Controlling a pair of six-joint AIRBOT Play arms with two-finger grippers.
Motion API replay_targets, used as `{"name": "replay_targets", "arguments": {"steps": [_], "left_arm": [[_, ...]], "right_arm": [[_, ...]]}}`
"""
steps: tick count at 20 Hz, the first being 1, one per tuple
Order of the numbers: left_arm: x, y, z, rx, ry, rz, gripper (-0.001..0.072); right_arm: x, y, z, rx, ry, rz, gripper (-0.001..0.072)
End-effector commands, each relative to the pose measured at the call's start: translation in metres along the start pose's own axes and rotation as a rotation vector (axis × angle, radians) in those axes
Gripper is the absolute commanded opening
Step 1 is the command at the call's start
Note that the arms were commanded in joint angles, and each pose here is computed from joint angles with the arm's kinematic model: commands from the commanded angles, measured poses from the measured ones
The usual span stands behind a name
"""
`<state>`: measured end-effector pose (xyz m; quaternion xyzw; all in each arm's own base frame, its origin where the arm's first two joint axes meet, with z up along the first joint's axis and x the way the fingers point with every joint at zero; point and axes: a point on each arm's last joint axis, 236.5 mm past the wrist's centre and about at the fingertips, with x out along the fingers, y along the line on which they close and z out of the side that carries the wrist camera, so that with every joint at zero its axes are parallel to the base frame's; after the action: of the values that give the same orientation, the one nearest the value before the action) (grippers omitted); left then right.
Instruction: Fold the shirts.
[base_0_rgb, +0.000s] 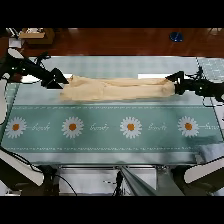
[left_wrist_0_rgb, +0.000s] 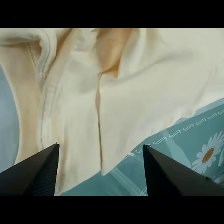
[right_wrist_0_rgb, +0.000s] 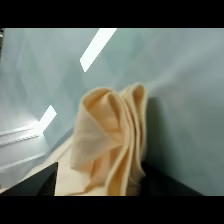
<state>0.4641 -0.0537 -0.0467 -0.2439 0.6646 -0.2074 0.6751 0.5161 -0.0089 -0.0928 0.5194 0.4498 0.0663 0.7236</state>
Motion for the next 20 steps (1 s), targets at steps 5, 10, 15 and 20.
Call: {"name": "replay_targets", "arguments": {"steps": [5, 10, 15, 20], "left_arm": [[0.005, -0.007, 0.0, 0.017, 0.003, -0.001, 0.0585], [0.005, -0.016, 0.002, 0.021, -0.003, -0.023, 0.0429], [0.01, -0.093, 0.009, 0.067, -0.036, -0.261, 0.0249], [0.047, -0.179, 0.003, 0.181, -0.043, -0.377, 0.0132]], "right_arm": [[0.04, 0.028, 0.002, -0.04, -0.1, 0.047, 0.005], [0.005, 0.07, 0.004, -0.208, -0.121, 0.057, 0.0034], [-0.05, 0.107, -0.014, -0.391, -0.106, -0.037, 0.0033], [-0.103, 0.126, -0.036, -0.5, -0.096, -0.144, 0.0033]]}}
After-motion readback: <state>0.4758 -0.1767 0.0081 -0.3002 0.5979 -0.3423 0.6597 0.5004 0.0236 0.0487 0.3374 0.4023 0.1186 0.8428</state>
